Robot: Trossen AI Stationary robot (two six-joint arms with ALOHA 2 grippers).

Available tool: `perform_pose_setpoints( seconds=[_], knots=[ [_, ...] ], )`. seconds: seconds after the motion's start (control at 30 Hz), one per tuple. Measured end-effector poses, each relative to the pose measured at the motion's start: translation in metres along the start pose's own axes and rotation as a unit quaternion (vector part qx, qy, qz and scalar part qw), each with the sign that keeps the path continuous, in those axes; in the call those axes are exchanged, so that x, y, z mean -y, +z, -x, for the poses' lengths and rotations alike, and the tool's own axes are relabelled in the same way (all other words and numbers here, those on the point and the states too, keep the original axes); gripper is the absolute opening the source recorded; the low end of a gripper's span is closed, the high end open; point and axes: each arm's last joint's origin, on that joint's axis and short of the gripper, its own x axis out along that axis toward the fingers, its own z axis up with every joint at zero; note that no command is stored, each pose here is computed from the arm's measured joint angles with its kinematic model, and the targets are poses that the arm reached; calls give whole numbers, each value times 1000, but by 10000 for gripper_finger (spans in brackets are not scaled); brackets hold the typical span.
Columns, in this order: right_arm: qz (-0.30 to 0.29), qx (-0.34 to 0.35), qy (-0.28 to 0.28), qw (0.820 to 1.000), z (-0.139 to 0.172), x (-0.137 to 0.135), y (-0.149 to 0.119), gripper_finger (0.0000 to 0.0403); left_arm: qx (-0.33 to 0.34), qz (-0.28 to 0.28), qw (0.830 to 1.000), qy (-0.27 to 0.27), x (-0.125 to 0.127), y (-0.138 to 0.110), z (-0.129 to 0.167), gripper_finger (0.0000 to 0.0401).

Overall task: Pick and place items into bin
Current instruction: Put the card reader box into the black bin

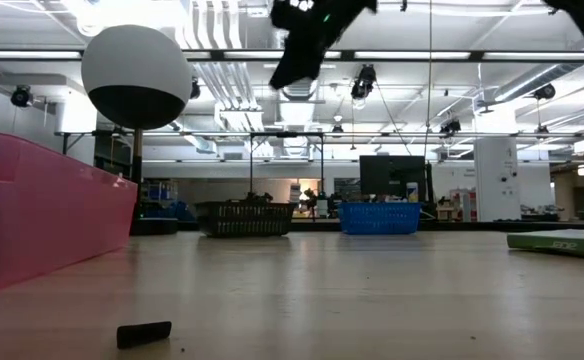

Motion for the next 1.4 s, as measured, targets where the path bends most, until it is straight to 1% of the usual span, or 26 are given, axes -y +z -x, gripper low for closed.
perform_pose_setpoints(
  seconds=[0.17,0.27,0.33,0.43,0.57,0.67,0.73,0.8,0.83,0.93,1.07,1.17,1.23,1.33,1.4],
  knots=[
    [-29,-17,21,999,41,-30,-3,57,-6,-14,1000,1,6,-4,-4,0],
    [-48,-34,12,998,60,-50,-11,57,-13,-26,1000,-3,11,-9,-6,0],
    [-60,-47,1,997,72,-64,-19,57,-16,-29,999,-13,14,-11,-8,0],
    [-86,-51,1,995,88,-85,-31,57,-22,-30,998,-41,17,-13,-9,0],
    [-119,-66,-18,991,103,-113,-54,66,-28,-30,996,-80,21,-14,-9,0],
    [-130,-90,-31,987,110,-131,-77,87,-31,-31,995,-93,22,-15,-10,0],
    [-147,-102,-29,983,113,-142,-92,107,-34,-36,994,-96,24,-17,-11,1],
    [-165,-122,-26,978,114,-151,-107,130,-37,-55,993,-98,28,-20,-14,8],
    [-174,-134,-27,975,115,-154,-115,143,-39,-69,992,-97,30,-22,-16,15],
    [-201,-175,-34,963,121,-163,-139,183,-47,-81,991,-97,36,-27,-21,42],
    [-251,-187,-38,949,129,-172,-162,227,-57,-84,988,-112,43,-34,-31,84],
    [-275,-184,-33,943,134,-178,-175,248,-55,-71,989,-120,46,-35,-39,106],
    [-278,-188,-29,942,137,-182,-185,255,-57,-50,987,-142,46,-35,-47,113],
    [-267,-194,-21,944,140,-188,-198,258,-64,-13,982,-180,44,-36,-60,116],
    [-254,-199,-15,946,140,-192,-207,255,-72,-2,980,-187,44,-39,-68,116]
  ],
)
